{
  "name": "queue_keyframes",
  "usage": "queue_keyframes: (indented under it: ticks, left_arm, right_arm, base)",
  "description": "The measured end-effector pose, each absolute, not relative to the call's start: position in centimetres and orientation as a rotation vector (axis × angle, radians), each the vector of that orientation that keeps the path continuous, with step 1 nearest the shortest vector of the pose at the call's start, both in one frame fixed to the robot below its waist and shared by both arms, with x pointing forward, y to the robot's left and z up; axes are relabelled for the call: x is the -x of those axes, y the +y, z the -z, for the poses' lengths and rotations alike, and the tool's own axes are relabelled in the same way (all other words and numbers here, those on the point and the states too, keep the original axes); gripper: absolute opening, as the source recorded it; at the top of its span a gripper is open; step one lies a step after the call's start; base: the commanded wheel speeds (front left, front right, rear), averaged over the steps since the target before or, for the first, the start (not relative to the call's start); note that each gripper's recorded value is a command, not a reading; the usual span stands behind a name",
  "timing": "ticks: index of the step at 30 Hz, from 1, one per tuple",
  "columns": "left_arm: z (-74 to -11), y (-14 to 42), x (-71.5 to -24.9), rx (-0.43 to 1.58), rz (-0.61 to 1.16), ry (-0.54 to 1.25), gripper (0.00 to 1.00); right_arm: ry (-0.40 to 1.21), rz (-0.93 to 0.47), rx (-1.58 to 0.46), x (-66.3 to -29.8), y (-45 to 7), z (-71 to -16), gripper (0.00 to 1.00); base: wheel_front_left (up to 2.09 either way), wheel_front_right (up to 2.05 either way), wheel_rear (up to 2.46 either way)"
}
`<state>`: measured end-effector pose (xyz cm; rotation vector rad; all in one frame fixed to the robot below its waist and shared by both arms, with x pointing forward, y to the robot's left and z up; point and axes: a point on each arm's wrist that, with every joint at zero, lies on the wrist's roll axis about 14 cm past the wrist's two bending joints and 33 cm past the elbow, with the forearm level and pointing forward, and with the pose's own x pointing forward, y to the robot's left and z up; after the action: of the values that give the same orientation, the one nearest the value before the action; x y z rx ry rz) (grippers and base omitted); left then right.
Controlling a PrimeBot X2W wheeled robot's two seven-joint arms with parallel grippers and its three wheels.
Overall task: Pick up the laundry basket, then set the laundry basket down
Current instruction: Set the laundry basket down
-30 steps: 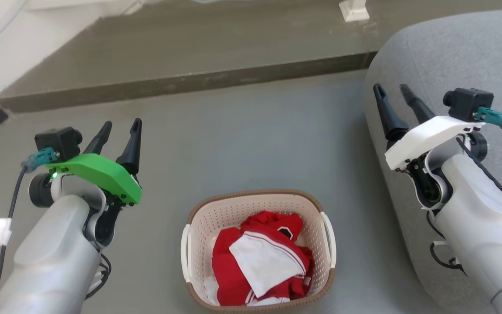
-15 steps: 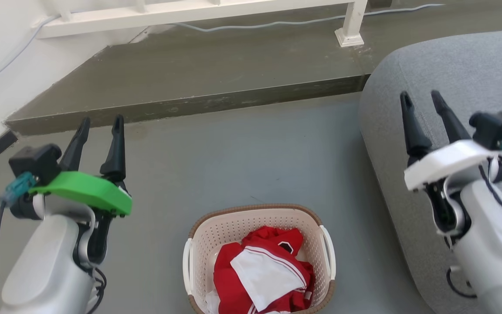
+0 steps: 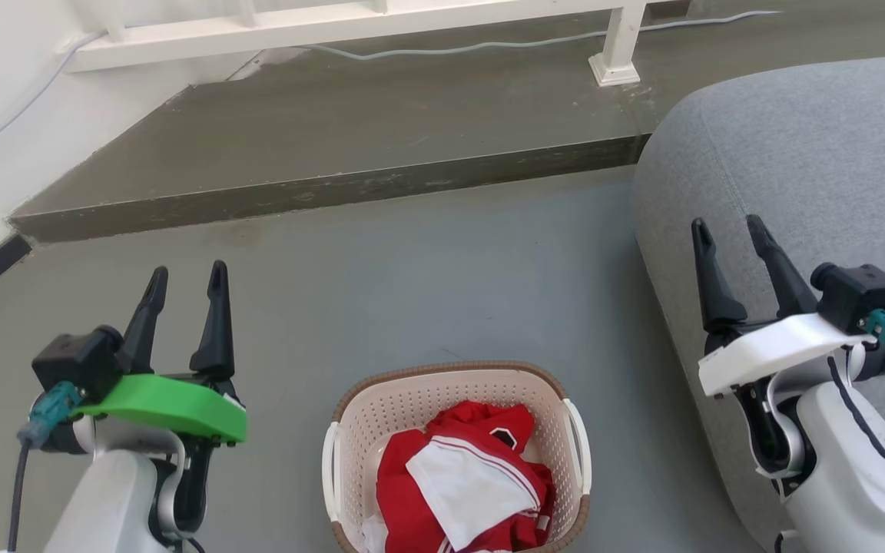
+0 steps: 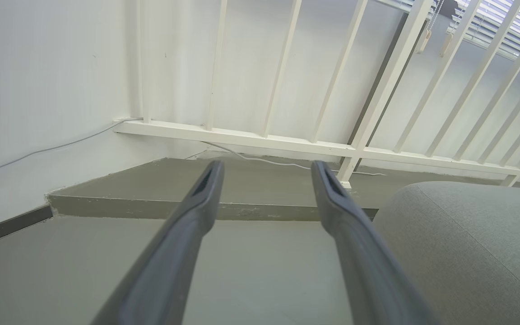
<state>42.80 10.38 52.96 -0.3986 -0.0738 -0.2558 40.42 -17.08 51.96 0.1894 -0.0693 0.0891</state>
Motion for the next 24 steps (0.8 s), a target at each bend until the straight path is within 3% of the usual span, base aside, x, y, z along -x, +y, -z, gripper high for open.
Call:
queue_keyframes:
  ticks: [24]
  left_arm:
    - [-52.7, 10.9, -40.9, 0.391, 0.238, -0.099, 1.0]
  right_arm:
    - [-0.082, -0.084, -0.184, -38.8, -16.9, -51.7, 1.0]
  base:
    - [0.0, 0.0, 0.0]
